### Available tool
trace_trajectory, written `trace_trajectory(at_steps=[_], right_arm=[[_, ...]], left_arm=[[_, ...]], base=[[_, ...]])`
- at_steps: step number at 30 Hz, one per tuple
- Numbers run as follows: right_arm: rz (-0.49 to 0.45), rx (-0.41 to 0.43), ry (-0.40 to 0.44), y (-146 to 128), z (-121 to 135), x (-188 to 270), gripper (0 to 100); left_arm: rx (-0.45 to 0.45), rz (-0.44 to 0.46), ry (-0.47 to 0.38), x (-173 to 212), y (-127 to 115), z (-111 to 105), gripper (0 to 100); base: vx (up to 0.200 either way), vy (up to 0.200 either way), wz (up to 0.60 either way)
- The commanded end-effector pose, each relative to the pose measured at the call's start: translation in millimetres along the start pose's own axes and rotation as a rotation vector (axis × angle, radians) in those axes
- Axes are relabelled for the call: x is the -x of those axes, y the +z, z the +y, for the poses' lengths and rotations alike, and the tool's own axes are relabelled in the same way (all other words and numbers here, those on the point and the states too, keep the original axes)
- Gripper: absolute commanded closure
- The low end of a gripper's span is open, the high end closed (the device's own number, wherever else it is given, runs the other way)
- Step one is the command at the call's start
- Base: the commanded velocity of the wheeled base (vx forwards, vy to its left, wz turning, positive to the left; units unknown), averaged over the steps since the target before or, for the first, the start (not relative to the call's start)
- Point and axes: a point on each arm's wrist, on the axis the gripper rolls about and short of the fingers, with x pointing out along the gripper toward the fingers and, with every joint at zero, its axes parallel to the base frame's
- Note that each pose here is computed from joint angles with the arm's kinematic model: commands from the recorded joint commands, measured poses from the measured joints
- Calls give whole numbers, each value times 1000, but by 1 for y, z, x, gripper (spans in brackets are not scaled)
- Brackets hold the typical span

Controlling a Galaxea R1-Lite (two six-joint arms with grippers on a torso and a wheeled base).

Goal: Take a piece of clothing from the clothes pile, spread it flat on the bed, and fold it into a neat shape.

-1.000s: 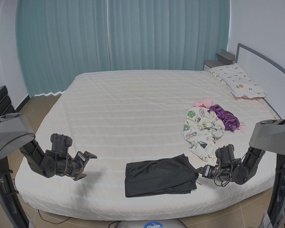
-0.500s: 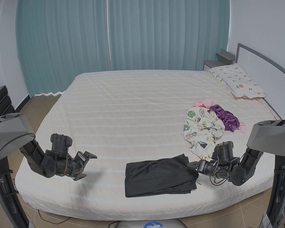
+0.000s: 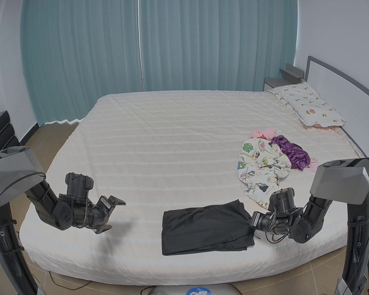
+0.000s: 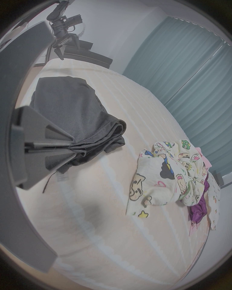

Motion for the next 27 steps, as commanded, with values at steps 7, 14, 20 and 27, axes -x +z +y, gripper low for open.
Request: trace_trajectory(at_steps=[7,14,20,27], right_arm=[[1,2,6,-3,2,35,100],[60,2,-32,-18,-8,37,0],[-5,-14,-10,1,-5,29,0],[-83,-2,47,26,16,-1,0]], left_arm=[[0,2,3,0,0,1,0],[0,2,3,0,0,1,0],[0,2,4,0,-1,1,0],[0,2,4,0,-1,1,0]], base=[[0,0,0],[0,0,0],[0,0,0],[0,0,0]])
